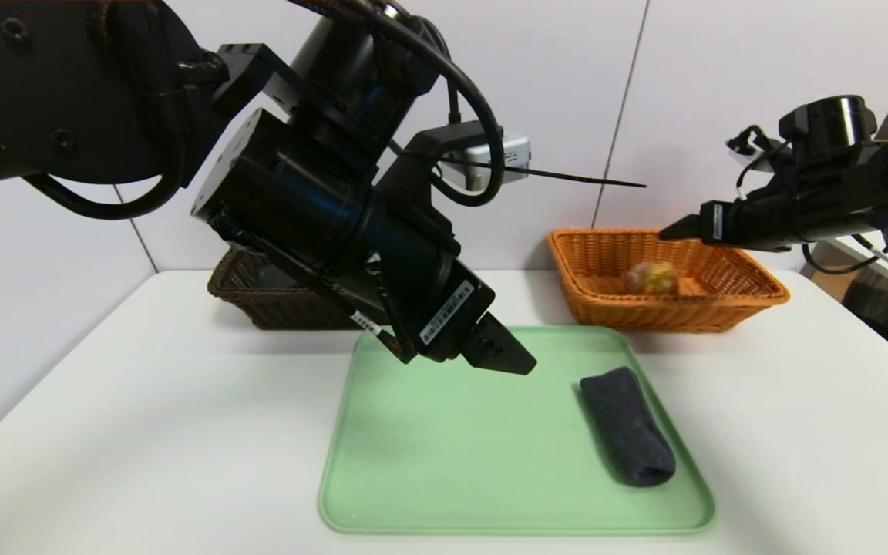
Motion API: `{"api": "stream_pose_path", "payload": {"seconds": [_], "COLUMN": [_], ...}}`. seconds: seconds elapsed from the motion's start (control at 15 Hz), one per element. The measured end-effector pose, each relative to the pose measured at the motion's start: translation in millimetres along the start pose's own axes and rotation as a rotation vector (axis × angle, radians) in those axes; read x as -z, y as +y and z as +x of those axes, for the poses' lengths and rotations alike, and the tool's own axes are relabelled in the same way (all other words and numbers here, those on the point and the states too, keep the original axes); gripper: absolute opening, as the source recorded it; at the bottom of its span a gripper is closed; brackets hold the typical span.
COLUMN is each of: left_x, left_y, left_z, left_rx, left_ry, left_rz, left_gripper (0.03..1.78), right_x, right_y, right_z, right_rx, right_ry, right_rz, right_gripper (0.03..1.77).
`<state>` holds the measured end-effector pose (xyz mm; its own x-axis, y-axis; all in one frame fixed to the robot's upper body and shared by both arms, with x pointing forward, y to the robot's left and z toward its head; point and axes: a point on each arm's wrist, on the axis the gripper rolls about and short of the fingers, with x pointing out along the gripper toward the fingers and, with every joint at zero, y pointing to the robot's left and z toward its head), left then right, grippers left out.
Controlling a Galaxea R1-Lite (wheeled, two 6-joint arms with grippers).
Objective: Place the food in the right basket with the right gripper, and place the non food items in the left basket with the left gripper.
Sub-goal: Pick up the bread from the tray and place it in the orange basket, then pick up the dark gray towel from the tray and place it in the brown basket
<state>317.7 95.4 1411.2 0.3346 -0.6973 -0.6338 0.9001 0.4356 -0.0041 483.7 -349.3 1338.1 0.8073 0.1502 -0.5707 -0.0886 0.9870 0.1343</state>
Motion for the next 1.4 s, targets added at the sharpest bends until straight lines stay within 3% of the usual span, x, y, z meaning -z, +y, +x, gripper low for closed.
{"api": "stream_pose_path", "payload": {"seconds": [0.47,0.8,1.0,1.2,1.4], "left_x": [2.5,1.7,-1.8,-2.8,-5.5], "left_y": [2.3,3.5,1.6,-9.6,-30.5], "left_z": [-3.8,-2.1,4.5,20.7,49.7], "left_rx": [-0.017,-0.024,-0.025,-0.062,-0.162], "left_ry": [0.001,-0.014,-0.042,-0.009,0.031], "left_rz": [-0.019,-0.026,-0.015,-0.067,-0.157], "left_gripper": [1.69,1.69,1.69,1.69,1.69], "right_x": [-18.5,-16.7,-7.7,0.9,8.8], "right_y": [13.8,31.0,33.6,28.6,27.5], "right_z": [-66.8,-124.2,-151.3,-163.1,-167.4], "right_rx": [-0.040,-0.117,-0.119,-0.097,-0.089], "right_ry": [-0.007,-0.007,0.007,0.009,0.023], "right_rz": [-0.006,-0.013,-0.005,0.015,0.027], "right_gripper": [1.65,1.68,1.69,1.69,1.69]}}
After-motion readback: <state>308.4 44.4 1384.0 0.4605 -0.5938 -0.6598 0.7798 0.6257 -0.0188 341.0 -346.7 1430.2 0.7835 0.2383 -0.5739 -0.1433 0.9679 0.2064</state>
